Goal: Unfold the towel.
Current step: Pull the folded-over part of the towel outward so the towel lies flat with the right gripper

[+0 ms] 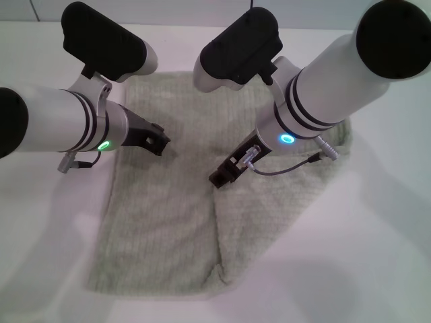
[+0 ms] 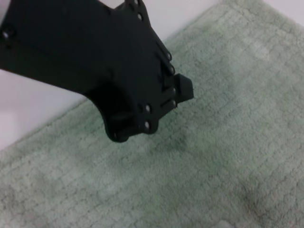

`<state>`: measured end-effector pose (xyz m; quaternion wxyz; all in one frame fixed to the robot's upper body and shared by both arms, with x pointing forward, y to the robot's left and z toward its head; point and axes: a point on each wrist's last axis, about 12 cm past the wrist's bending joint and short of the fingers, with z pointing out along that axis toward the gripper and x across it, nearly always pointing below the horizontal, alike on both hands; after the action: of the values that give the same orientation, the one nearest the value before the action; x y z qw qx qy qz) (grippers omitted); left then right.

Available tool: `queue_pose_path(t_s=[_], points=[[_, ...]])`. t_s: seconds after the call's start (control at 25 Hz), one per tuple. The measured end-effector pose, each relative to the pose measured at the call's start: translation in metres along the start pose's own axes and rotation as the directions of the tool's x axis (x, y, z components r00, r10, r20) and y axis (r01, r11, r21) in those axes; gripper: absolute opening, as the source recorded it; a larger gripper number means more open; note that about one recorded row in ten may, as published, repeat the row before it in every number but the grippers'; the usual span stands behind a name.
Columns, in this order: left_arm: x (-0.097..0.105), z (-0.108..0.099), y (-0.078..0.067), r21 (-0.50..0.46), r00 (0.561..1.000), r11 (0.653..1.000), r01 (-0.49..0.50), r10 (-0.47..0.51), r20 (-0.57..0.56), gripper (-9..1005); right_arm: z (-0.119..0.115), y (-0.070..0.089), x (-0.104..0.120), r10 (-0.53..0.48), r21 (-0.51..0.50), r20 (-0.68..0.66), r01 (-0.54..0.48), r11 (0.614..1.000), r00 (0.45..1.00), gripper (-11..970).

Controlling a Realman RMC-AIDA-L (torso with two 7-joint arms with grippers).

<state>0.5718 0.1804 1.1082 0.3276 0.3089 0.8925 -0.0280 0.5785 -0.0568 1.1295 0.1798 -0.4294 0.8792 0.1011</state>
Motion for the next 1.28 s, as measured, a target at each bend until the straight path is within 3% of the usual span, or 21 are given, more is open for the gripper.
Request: queue_pose_path(t_s=[0.2, 0.6, 0.72, 1.0, 1.28], points=[[0.001, 0.000, 0.000, 0.000, 1.000, 1.000, -0.002, 0.002, -0.003, -2, 0.000, 0.001, 0.000, -0.049, 0.006, -0.014, 0.049, 0.999, 0.999, 710], [0.000, 0.001, 0.001, -0.005, 1.000, 1.000, -0.008, 0.008, -0.007, -1, 0.000, 0.001, 0.000, -0.073, 0.011, -0.030, 0.073, 0.997, 0.997, 266], [0.000, 0.001, 0.001, -0.005, 1.000, 1.000, -0.010, 0.010, -0.007, -1, -0.001, 0.000, 0.000, -0.073, 0.010, -0.034, 0.073, 0.997, 0.997, 38], [-0.001, 0.001, 0.001, -0.005, 1.000, 1.000, -0.013, 0.013, -0.008, -1, -0.014, 0.003, -0.002, -0.075, -0.011, -0.041, 0.075, 0.997, 0.996, 13], [0.000, 0.001, 0.002, -0.006, 1.000, 1.000, -0.008, 0.008, -0.011, -1, -0.048, 0.013, -0.006, -0.068, -0.028, 0.021, 0.068, 0.997, 0.997, -1]])
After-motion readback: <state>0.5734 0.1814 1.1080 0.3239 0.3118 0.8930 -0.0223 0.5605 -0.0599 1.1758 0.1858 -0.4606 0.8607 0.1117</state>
